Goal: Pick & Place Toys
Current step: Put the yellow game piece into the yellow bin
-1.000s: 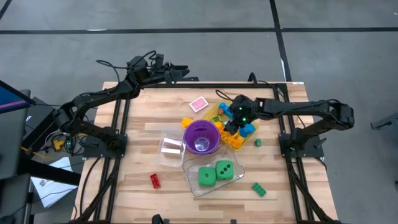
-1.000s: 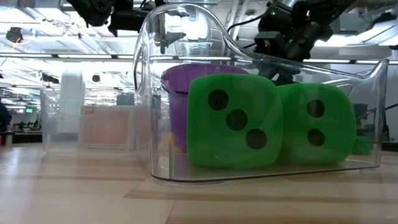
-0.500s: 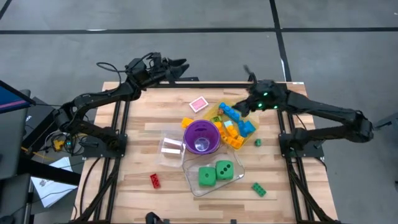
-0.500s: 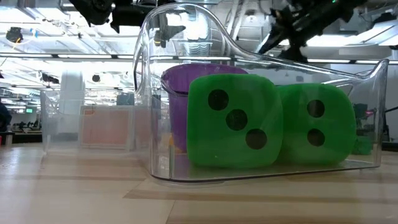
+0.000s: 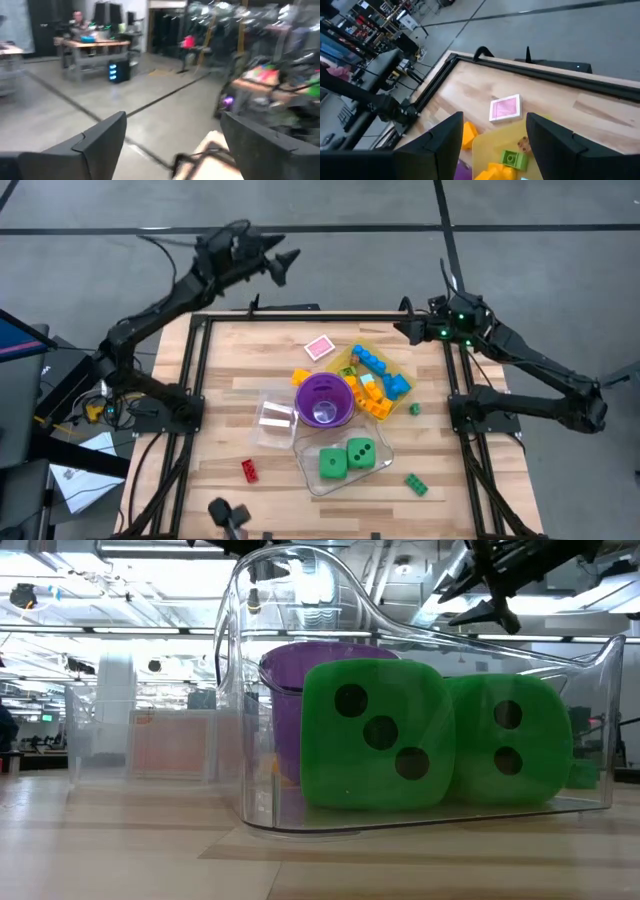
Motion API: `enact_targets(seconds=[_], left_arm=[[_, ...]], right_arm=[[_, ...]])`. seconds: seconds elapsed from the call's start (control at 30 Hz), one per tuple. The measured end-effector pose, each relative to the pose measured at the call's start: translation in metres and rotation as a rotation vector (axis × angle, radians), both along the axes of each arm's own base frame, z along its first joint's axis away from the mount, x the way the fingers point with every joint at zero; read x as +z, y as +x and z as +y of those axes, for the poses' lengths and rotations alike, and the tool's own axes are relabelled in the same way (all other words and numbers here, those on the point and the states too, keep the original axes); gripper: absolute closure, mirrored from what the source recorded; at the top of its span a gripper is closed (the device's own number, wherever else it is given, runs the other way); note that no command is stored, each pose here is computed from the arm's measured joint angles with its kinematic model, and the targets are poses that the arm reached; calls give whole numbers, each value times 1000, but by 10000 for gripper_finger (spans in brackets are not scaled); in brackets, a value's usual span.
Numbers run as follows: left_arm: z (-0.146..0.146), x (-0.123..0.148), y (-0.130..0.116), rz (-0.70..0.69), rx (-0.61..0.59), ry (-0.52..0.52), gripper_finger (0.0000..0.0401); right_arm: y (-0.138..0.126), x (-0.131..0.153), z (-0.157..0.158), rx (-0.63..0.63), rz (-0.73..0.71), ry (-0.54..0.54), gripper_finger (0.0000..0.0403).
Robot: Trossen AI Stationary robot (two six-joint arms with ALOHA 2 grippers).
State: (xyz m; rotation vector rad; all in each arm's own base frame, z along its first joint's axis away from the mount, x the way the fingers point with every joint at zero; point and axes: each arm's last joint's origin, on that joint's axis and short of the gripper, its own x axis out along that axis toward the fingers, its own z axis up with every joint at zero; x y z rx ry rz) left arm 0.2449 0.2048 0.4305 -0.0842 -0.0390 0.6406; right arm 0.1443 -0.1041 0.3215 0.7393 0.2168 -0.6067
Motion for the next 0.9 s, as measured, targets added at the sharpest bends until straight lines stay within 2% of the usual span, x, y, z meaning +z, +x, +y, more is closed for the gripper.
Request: enact_targets(seconds=[0.1,0.2,0.4,0.5,0.67,0.77,0.9], left_arm=[[16,7,1,51,-7,-3,60],[31,4,10,99,-31,-28,44],[54,-40,36,297,-68,-103,20],[58,-69,48,445,-99,-153,12],[54,-115,56,596,-160,-265,4],[40,-140,52,701,-249,-367,7],[17,-162,44,836,-417,-372,19]], right_arm=[[-1,-1,-2,-3,-11,27,194],[-2,0,-3,4,-27,50,194],[-1,-1,-2,-2,-42,81,194],[-1,0,-2,-9,-55,105,194],[-1,0,-1,9,-57,110,194],[-1,0,-1,21,-59,113,194],[-1,-1,-1,37,-59,118,194]])
